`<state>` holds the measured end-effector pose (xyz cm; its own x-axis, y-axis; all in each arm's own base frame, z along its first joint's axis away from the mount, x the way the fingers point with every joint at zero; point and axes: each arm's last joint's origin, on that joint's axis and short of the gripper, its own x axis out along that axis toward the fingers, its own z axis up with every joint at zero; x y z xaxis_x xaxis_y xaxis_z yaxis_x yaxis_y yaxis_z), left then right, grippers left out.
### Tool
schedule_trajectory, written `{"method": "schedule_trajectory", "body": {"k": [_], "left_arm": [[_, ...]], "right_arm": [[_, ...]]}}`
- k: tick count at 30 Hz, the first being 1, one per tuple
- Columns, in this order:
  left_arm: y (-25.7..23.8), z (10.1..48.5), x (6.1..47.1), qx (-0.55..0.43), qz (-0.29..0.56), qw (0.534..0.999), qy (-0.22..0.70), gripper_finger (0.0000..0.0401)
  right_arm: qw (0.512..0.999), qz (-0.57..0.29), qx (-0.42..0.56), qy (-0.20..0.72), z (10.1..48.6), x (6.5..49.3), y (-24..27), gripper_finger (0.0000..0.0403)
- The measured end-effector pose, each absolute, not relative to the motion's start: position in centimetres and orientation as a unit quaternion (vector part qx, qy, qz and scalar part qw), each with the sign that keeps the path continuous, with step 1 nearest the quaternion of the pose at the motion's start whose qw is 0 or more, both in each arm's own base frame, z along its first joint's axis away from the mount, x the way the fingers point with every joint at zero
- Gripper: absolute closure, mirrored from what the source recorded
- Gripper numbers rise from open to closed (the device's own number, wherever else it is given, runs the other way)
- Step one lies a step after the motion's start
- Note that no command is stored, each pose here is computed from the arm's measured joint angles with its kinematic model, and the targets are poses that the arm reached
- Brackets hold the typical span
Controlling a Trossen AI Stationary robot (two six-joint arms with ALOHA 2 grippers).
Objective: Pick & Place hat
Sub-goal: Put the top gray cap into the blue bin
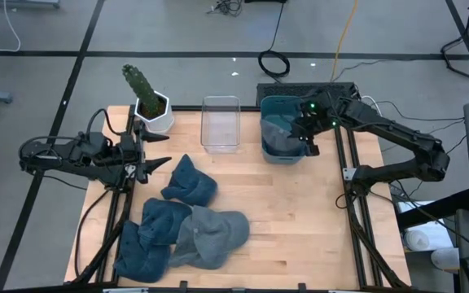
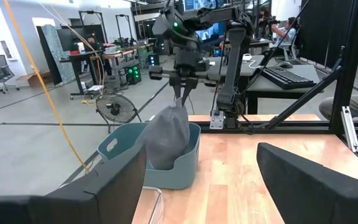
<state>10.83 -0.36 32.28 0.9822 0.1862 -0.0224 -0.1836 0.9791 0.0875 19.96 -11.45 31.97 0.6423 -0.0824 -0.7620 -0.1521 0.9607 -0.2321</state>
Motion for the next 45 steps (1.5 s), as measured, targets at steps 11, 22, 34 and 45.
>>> {"method": "schedule_trajectory", "body": {"k": [11,22,34,45], "left_arm": [[-0.4,32.3,10.8,0.043,0.093,0.995,0.015,0.0091],[-0.4,32.3,10.8,0.043,0.093,0.995,0.015,0.0083],[-0.4,32.3,10.8,0.043,0.093,0.995,0.015,0.0086],[-0.4,32.3,10.8,0.043,0.093,0.995,0.015,0.0081]], "right_arm": [[0.896,-0.001,-0.148,0.419,31.6,20.2,-11.7,0.0403],[0.895,-0.005,-0.151,0.419,31.6,20.2,-11.7,0.0403],[0.879,-0.074,-0.203,0.425,32.0,20.5,-12.4,0.0403],[0.887,0.033,-0.154,0.433,30.7,20.6,-11.9,0.0403]]}}
